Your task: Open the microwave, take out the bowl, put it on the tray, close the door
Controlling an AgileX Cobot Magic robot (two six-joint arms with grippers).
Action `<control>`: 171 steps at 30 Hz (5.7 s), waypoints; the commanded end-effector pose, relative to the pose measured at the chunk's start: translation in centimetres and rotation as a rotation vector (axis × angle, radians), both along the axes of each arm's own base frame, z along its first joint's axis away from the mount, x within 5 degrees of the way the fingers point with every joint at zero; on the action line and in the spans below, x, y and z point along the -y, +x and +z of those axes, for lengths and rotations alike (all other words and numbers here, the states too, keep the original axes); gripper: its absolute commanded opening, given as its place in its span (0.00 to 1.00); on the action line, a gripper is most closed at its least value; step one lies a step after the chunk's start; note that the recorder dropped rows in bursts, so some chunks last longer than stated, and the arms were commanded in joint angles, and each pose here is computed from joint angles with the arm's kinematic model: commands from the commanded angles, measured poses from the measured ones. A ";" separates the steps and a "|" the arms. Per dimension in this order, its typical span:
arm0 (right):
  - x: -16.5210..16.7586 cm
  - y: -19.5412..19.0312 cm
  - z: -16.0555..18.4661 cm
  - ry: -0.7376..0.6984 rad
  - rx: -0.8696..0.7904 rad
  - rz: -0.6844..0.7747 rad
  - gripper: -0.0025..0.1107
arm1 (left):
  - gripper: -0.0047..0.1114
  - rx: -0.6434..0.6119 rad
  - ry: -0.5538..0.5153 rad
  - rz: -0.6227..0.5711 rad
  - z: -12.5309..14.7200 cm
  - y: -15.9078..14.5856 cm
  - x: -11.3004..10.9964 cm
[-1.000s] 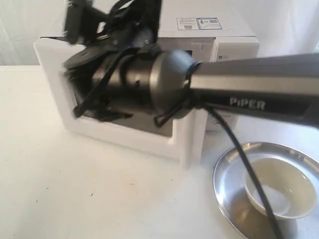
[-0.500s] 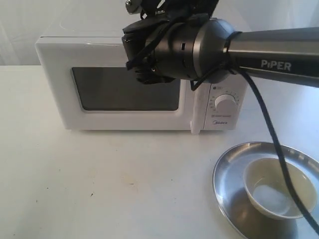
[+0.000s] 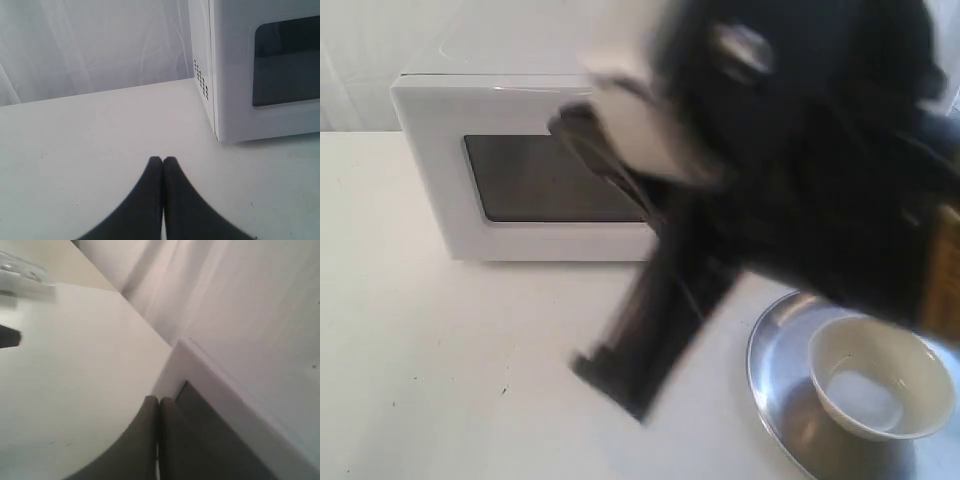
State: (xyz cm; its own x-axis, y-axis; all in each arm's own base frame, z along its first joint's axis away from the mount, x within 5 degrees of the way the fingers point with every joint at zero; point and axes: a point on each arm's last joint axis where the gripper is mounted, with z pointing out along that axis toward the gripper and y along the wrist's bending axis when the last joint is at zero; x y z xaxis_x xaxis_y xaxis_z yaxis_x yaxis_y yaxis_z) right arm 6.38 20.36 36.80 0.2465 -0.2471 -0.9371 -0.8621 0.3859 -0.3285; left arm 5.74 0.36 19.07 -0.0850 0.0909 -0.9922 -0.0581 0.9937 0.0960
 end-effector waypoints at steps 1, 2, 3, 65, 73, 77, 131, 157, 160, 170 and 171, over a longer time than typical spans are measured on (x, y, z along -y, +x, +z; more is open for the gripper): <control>4.2 -1.6 -4.2 0.029 -0.148 0.072 0.02 | 0.04 0.011 -0.007 -0.004 0.2 0.0 0.0; 4.8 -1.7 -5.5 0.023 -0.195 0.062 0.02 | 0.04 0.011 -0.007 -0.004 0.2 0.0 0.0; 5.2 -1.8 -6.7 0.010 -0.231 0.054 0.02 | 0.04 0.011 -0.007 -0.004 0.2 0.0 0.0; 18.6 -1.1 -15.1 0.422 -0.030 -0.766 0.02 | 0.04 0.009 -0.007 -0.004 0.1 0.0 0.0; 18.8 -1.0 -15.2 0.431 -0.053 -0.808 0.02 | 0.04 0.009 -0.007 -0.004 0.1 0.0 0.0; 18.8 -1.0 -15.3 0.419 -0.048 -0.810 0.02 | 0.04 0.009 -0.007 -0.004 0.1 0.0 0.0; 18.8 -1.0 -15.4 0.392 -0.046 -0.814 0.02 | 0.04 0.009 -0.007 -0.004 0.1 0.0 0.0; 18.8 -1.0 -15.4 0.392 -0.046 -0.814 0.02 | 0.04 0.009 -0.007 -0.004 0.1 0.0 0.0; 18.8 -1.0 -15.4 0.392 -0.046 -0.814 0.02 | 0.04 0.009 -0.007 -0.004 0.1 0.0 0.0; 18.8 -1.0 -15.4 0.392 -0.046 -0.814 0.02 | 0.04 0.009 -0.007 -0.004 0.1 0.0 0.0; 18.8 -1.0 -15.4 0.392 -0.046 -0.814 0.02 | 0.04 0.009 -0.007 -0.004 0.1 0.0 0.0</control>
